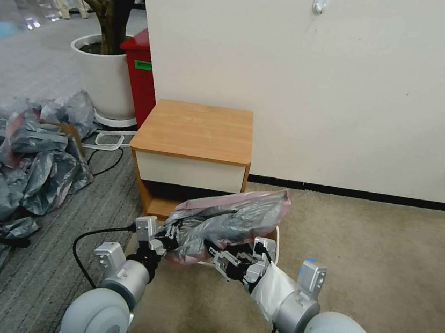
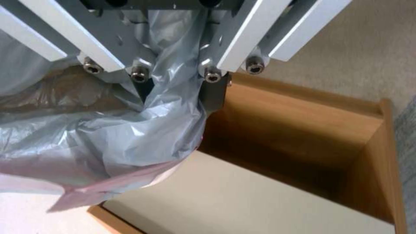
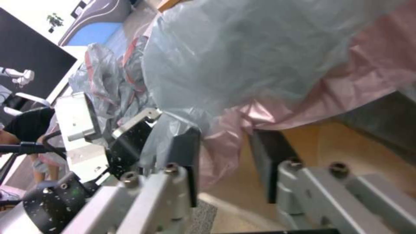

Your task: Pick up the garbage bag from the table and place it over the trash can.

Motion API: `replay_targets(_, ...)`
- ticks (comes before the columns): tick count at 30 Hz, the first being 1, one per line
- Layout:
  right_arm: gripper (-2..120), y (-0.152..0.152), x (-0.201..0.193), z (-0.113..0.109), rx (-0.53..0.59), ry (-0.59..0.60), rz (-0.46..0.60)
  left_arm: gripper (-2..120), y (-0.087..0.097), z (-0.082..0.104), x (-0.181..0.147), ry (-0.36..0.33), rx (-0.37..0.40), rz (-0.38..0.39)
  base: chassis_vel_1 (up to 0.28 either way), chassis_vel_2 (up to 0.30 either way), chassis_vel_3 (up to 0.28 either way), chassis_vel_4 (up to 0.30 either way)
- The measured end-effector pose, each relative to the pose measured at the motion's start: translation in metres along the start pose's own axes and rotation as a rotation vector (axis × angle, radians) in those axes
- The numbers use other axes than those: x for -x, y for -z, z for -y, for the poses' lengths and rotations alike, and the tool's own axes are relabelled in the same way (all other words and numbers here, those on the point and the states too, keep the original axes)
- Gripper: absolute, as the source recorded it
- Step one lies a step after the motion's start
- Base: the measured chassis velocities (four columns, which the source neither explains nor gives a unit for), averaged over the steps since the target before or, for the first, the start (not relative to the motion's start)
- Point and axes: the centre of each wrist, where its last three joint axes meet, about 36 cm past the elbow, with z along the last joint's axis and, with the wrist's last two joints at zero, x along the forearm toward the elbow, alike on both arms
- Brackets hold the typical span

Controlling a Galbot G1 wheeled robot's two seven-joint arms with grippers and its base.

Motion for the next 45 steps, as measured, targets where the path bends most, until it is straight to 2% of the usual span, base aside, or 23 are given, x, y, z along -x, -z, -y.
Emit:
replay_targets(2, 24, 0.000, 0.000, 0.000, -0.001, 0.001, 0.001, 7, 0.000, 0.000, 0.000, 0.002, -0.002, -0.002, 0.000, 0.000, 0.000, 0.000)
replay_targets(5, 6, 0.000, -0.001, -0.002, -0.015, 0.007, 0.013, 7, -0.001, 0.000, 0.001, 0.012, -0.006, -0.014, 0.000, 0.000, 0.000, 0.000)
replay_targets(8, 0, 0.001, -0.003, -0.003, -0.019, 0.013, 0.016, 7, -0.001, -0.001, 0.001, 0.017, -0.005, -0.019, 0.000, 0.000, 0.000, 0.000)
replay_targets(19, 0, 0.001, -0.026, -0.014, -0.034, 0.029, 0.012, 7, -0.001, -0.006, 0.009, 0.046, -0.013, -0.026, 0.000, 0.000, 0.000, 0.000)
replay_targets(28, 0, -0.015, -0.036, -0.012, -0.008, 0.006, -0.076, 7, 0.004, -0.007, 0.017, 0.045, -0.035, -0.021, 0.000, 0.000, 0.000, 0.000)
replay_targets(35, 0, -0.026, -0.033, 0.000, 0.004, -0.083, -0.130, 7, 0.010, -0.011, 0.017, 0.045, -0.068, -0.026, 0.000, 0.000, 0.000, 0.000)
replay_targets(45, 0, -0.028, -0.042, -0.001, 0.029, -0.167, -0.123, 7, 0.018, -0.016, 0.022, 0.069, -0.128, -0.029, 0.000, 0.000, 0.000, 0.000)
